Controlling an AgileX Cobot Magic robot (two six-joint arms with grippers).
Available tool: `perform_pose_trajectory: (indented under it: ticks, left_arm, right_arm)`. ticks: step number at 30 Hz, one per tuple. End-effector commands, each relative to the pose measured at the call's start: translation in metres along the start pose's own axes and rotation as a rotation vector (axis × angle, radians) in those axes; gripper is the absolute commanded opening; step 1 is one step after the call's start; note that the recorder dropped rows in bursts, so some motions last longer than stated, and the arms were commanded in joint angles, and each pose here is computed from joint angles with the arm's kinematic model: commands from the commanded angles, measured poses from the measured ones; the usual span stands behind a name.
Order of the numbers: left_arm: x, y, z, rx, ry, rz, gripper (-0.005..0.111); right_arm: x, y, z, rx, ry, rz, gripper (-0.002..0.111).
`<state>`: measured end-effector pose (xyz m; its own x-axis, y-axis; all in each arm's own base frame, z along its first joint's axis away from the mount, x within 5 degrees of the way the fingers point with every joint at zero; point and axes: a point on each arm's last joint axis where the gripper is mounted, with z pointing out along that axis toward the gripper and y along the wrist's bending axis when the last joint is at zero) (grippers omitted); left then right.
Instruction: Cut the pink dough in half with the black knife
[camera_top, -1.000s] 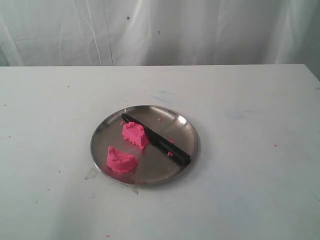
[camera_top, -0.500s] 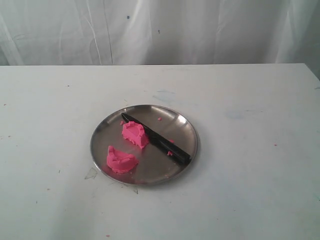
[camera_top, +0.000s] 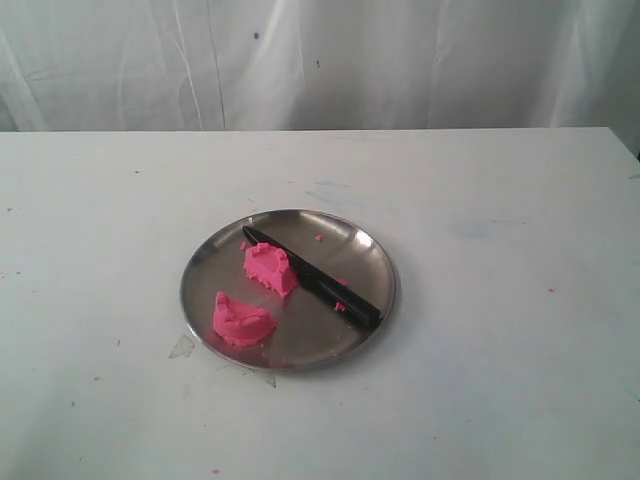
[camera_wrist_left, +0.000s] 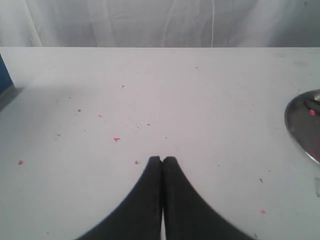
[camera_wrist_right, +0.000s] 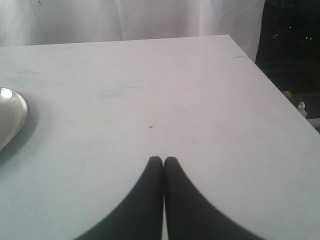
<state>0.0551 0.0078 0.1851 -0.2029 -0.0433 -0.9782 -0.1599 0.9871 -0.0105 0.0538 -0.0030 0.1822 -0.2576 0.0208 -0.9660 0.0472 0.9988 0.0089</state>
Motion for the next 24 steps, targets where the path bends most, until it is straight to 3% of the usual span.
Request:
perform_pose_trajectory:
  ticks: [1, 3, 24]
  left_arm:
    - [0.0220, -0.0040, -0.0007, 0.056, 0.185, -0.023, 0.000]
    - [0.0293, -0.0050, -0.0025, 0.069, 0.268, -0.020, 0.000]
    - [0.0284, -0.0060, -0.0023, 0.078, 0.259, -0.039, 0.000]
  right_arm:
    - [-0.0001, -0.0002, -0.0003, 0.003, -0.007, -0.012, 0.000]
    - [-0.0001, -0.0002, -0.0003, 0.003, -0.007, -0.012, 0.000]
    - [-0.0001, 0.0005, -0.0003, -0.009, -0.007, -0.012, 0.000]
